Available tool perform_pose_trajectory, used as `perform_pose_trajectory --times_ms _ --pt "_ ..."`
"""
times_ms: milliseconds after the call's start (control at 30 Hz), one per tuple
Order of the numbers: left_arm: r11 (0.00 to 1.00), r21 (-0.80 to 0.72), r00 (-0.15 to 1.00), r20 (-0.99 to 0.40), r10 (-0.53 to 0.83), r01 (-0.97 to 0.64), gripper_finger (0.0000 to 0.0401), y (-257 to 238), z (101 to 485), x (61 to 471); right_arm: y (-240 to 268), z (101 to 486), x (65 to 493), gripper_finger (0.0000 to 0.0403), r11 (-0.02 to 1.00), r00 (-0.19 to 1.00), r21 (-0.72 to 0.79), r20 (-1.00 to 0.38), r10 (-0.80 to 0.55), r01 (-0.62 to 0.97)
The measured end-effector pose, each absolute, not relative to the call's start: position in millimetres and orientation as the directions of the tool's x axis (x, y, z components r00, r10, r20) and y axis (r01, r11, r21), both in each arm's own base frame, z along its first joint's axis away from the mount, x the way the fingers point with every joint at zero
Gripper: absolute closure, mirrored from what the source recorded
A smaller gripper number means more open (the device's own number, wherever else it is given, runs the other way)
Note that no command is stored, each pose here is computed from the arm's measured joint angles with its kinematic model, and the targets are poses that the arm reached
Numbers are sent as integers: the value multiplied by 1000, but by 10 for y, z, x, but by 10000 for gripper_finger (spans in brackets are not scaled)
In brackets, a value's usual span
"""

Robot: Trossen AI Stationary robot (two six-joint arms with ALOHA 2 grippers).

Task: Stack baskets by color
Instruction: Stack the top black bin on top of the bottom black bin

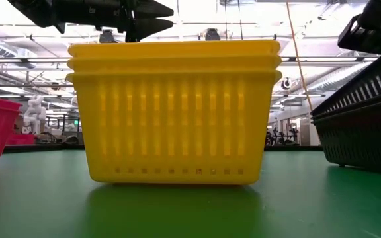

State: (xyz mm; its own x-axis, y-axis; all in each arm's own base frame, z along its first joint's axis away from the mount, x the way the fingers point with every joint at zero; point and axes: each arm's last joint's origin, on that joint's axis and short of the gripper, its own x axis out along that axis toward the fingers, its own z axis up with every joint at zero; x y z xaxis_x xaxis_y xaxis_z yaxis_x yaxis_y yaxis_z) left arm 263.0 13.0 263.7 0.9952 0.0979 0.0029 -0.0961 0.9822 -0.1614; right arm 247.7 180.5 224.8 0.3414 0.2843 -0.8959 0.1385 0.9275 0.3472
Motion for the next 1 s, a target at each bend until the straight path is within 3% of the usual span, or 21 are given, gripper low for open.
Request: perform_pose_trajectory --times_ms 267,533,800,1000 --pt "981 -166 995 3 98 -96 254 130 2637 2630 1819 2259 2493 238 913 330 391 -882 337 114" --pt "981 -166 995 3 98 -96 254 130 2637 2630 1821 2297 2473 242 897 306 431 -871 384 101" --pt "982 -165 995 3 98 -96 254 130 2637 2630 1742 2521 2396 245 876 368 475 -831 416 83" --pt "981 -167 995 3 98 -96 254 130 2637 2630 1563 2607 2252 245 931 384 333 -887 256 149"
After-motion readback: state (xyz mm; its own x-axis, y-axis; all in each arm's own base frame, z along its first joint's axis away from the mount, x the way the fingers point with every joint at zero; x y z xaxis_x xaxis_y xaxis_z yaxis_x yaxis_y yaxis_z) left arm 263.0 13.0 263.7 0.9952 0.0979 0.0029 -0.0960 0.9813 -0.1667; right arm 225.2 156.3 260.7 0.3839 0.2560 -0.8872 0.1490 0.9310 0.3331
